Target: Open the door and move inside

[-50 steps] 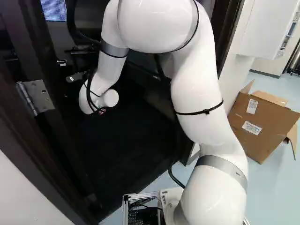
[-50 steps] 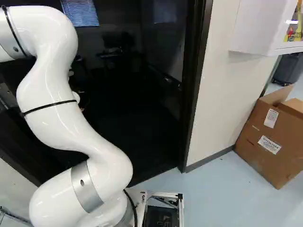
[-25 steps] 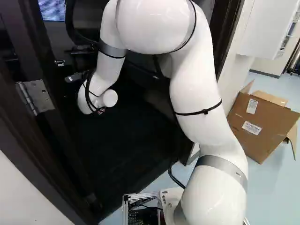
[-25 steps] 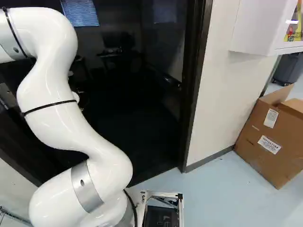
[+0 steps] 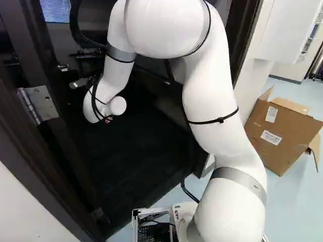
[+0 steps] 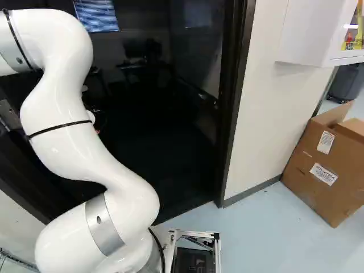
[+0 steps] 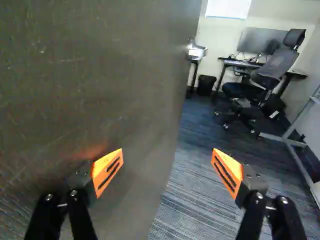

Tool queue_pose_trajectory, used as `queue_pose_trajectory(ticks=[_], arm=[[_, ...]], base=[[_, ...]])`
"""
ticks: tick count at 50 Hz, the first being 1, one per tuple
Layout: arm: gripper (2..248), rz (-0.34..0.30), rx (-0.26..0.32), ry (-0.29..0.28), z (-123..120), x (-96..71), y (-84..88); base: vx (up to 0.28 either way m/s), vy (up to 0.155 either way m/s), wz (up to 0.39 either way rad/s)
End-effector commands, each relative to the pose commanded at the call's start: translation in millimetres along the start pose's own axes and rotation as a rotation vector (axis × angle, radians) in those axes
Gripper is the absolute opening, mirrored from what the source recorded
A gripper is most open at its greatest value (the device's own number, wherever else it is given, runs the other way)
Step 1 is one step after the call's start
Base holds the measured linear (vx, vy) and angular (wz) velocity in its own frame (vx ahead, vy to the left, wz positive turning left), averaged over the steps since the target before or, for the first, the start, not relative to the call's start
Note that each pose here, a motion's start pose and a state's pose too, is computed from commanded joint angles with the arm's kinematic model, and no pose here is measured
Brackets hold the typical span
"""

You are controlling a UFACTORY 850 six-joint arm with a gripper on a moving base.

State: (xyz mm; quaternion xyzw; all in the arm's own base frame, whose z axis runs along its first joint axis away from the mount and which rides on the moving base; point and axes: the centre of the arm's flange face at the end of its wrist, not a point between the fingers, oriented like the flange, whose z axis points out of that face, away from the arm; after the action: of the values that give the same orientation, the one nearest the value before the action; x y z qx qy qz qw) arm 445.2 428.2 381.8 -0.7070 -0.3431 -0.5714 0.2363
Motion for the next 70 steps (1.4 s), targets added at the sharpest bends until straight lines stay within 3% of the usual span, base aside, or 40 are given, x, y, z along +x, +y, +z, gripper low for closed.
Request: queue_pose_trajectory(ticks=[25, 70], arm=[[247, 0.002, -0.006, -0.003, -5, -0.7, 3.2], [247, 0.024, -0.079, -0.038, -59, -9.9, 42.1]], base=[[0.0, 0.0, 0.0], [0.0, 0.0, 0.0]])
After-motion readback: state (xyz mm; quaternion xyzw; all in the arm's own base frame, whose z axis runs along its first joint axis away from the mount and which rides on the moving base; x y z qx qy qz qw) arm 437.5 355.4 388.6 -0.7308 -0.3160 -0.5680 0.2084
